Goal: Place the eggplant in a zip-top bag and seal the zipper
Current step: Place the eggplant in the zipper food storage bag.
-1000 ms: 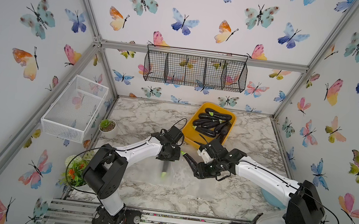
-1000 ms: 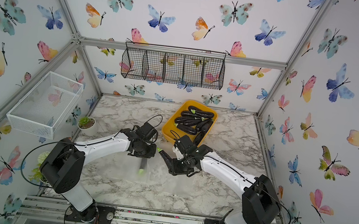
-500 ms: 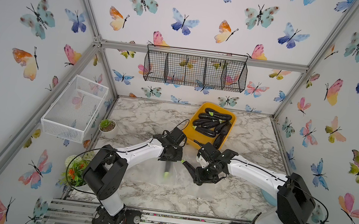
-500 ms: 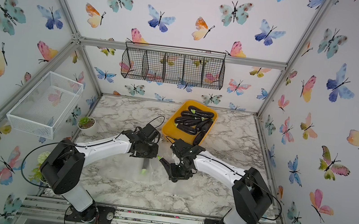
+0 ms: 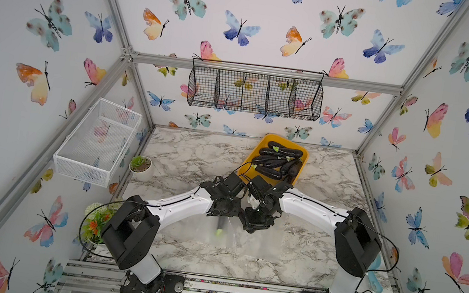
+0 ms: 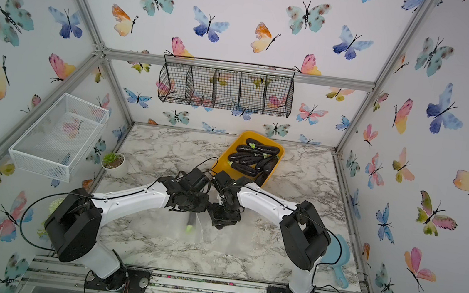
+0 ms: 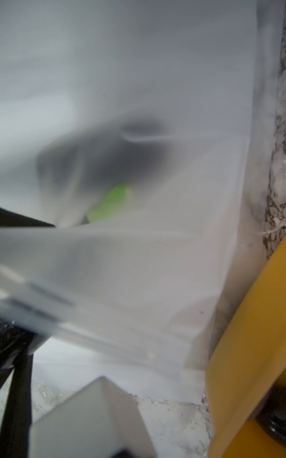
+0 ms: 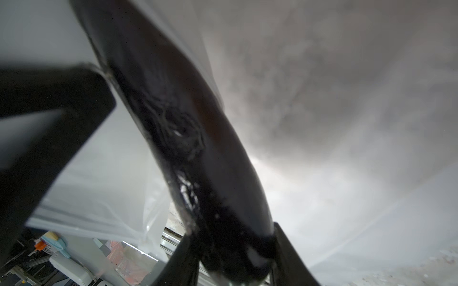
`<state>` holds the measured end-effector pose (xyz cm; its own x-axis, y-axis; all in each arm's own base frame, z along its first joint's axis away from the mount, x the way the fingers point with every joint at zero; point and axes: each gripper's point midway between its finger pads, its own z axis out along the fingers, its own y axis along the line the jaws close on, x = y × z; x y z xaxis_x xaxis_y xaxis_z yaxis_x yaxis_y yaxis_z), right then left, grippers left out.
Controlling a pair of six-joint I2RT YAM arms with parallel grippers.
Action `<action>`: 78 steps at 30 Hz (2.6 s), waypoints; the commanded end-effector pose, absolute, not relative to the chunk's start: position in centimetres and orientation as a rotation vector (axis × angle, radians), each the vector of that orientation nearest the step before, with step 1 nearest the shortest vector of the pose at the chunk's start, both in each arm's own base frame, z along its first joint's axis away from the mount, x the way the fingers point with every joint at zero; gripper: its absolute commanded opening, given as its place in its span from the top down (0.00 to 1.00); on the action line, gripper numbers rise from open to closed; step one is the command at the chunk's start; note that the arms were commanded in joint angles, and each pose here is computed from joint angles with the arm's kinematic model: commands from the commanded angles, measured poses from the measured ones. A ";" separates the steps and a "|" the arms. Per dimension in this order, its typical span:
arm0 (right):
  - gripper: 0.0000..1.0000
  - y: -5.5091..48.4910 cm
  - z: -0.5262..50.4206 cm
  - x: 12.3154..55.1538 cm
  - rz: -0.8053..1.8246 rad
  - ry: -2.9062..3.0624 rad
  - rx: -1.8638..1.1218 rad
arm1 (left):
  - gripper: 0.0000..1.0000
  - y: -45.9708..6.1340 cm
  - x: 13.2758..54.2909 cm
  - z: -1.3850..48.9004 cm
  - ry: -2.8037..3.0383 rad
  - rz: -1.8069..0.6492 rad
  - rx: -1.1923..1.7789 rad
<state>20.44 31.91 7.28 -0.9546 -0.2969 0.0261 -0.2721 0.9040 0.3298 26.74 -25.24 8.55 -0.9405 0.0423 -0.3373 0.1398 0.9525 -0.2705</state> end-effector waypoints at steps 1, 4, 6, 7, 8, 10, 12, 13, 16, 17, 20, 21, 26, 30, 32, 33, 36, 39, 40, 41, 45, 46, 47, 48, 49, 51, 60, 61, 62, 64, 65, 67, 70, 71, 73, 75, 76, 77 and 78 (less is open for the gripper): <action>0.85 32.7 7.8 20.4 -0.503 -2.970 0.394 | 0.96 -26.5 26.1 10.0 2.762 -0.548 0.130; 0.75 34.2 8.9 21.3 -0.602 -2.991 0.366 | 0.96 -26.9 25.7 10.5 2.764 -0.607 0.117; 0.71 35.6 10.1 21.6 -0.723 -2.982 0.359 | 0.96 -27.2 25.8 10.8 2.758 -0.637 0.101; 0.69 36.1 10.7 21.6 -0.783 -2.979 0.348 | 0.97 -27.2 25.8 10.8 2.759 -0.645 0.098; 0.65 36.6 11.4 21.6 -0.856 -2.976 0.345 | 0.97 -27.2 25.9 10.8 2.763 -0.649 0.091; 0.62 37.2 12.6 21.6 -0.977 -2.973 0.337 | 0.97 -26.8 26.2 10.8 2.762 -0.650 0.065; 0.60 37.5 13.5 21.4 -1.080 -2.964 0.324 | 0.97 -26.5 26.4 10.9 2.757 -0.675 0.045; 0.59 37.6 13.7 21.5 -1.121 -2.963 0.315 | 0.97 -26.4 26.5 11.1 2.754 -0.683 0.043; 0.56 37.7 14.5 21.4 -1.191 -2.964 0.309 | 0.97 -26.0 26.6 11.0 2.757 -0.660 0.040; 0.53 37.8 15.0 21.3 -1.225 -2.955 0.314 | 0.97 -25.8 26.5 10.9 2.759 -0.650 0.039; 0.46 37.8 15.3 21.3 -1.256 -2.961 0.320 | 0.97 -25.6 26.6 10.9 2.756 -0.637 0.035; 0.46 37.8 15.1 21.2 -1.241 -2.955 0.325 | 0.97 -25.6 26.6 10.9 2.756 -0.632 0.035; 0.46 37.4 14.2 20.9 -1.172 -2.954 0.356 | 0.98 -25.4 26.8 11.0 2.749 -0.628 0.026; 0.45 35.5 14.1 21.5 -1.076 -3.067 0.360 | 0.98 -24.3 26.9 10.6 2.755 -0.609 -0.001; 0.44 35.4 14.6 21.7 -1.104 -3.089 0.389 | 0.98 -23.9 26.9 10.7 2.756 -0.603 -0.009; 0.42 35.6 14.8 21.7 -1.126 -3.087 0.415 | 0.98 -23.9 26.9 10.8 2.755 -0.602 -0.005; 0.41 35.5 15.6 22.1 -1.136 -3.122 0.481 | 0.99 -23.8 26.8 10.7 2.760 -0.599 -0.004; 0.48 34.6 16.0 22.9 -1.139 -3.215 0.474 | 1.00 -23.6 26.7 10.4 2.768 -0.588 -0.015; 0.51 34.8 16.0 23.0 -1.195 -3.216 0.470 | 1.00 -23.6 26.7 10.5 2.764 -0.593 -0.017; 0.53 35.2 15.9 22.7 -1.247 -3.189 0.485 | 1.00 -23.6 26.7 10.5 2.765 -0.595 -0.021; 0.59 36.1 14.1 22.6 -1.229 -3.138 0.513 | 1.00 -23.8 26.9 10.7 2.764 -0.601 -0.015; 0.60 36.3 13.9 22.8 -1.246 -3.140 0.510 | 1.00 -23.9 26.9 10.9 2.762 -0.604 -0.014; 0.62 36.6 13.6 22.8 -1.265 -3.135 0.515 | 1.00 -24.0 26.9 11.0 2.760 -0.610 -0.013; 0.63 36.8 13.5 22.8 -1.280 -3.126 0.519 | 1.00 -24.0 26.9 11.1 2.760 -0.612 -0.012; 0.65 37.0 13.2 22.7 -1.289 -3.110 0.523 | 1.00 -24.0 26.9 11.2 2.760 -0.611 -0.012; 0.67 37.3 12.6 22.5 -1.294 -3.094 0.518 | 1.00 -24.1 26.9 11.5 2.757 -0.620 -0.010; 0.66 38.3 13.4 23.4 -1.455 -3.090 0.385 | 1.00 -24.3 26.0 11.9 2.781 -0.622 0.058; 0.65 38.5 14.0 23.5 -1.479 -3.086 0.390 | 1.00 -24.3 26.0 12.0 2.781 -0.617 0.066; 0.64 38.4 14.4 23.8 -1.473 -3.109 0.393 | 1.00 -24.3 26.0 12.2 2.781 -0.621 0.080; 0.66 38.0 14.8 24.3 -1.425 -3.156 0.411 | 1.00 -24.8 25.7 13.0 2.772 -0.657 0.131; 0.68 38.0 14.9 24.4 -1.410 -3.164 0.426 | 1.00 -24.8 25.7 13.5 2.767 -0.657 0.150; 0.75 38.4 14.5 24.2 -1.341 -3.140 0.486 | 1.00 -24.7 25.7 14.6 2.746 -0.658 0.187; 0.77 38.7 13.4 24.2 -1.252 -3.149 0.508 | 1.00 -24.9 25.9 16.5 2.700 -0.733 0.198; 0.78 38.6 13.2 24.3 -1.242 -3.164 0.493 | 1.00 -25.0 26.1 16.9 2.686 -0.757 0.197; 0.79 38.1 13.1 24.6 -1.213 -3.199 0.449 | 1.00 -24.7 26.2 17.0 2.685 -0.738 0.197; 0.79 38.0 13.0 24.9 -1.202 -3.219 0.420 | 1.00 -24.8 26.0 16.7 2.703 -0.736 0.224; 0.79 38.2 13.1 25.0 -1.222 -3.214 0.416 | 1.00 -24.8 25.9 16.4 2.715 -0.736 0.230; 0.79 38.5 12.8 24.9 -1.231 -3.200 0.410 | 1.00 -24.8 25.8 16.1 2.726 -0.732 0.229; 0.79 38.8 12.5 24.8 -1.236 -3.182 0.411 | 1.00 -24.6 25.8 15.8 2.735 -0.715 0.216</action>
<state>24.50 38.21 13.29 -0.9242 -0.1193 -0.3628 -0.3339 0.7136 0.6159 26.60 -24.07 15.82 -0.9367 0.0275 -0.3490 0.1882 0.8801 -0.4358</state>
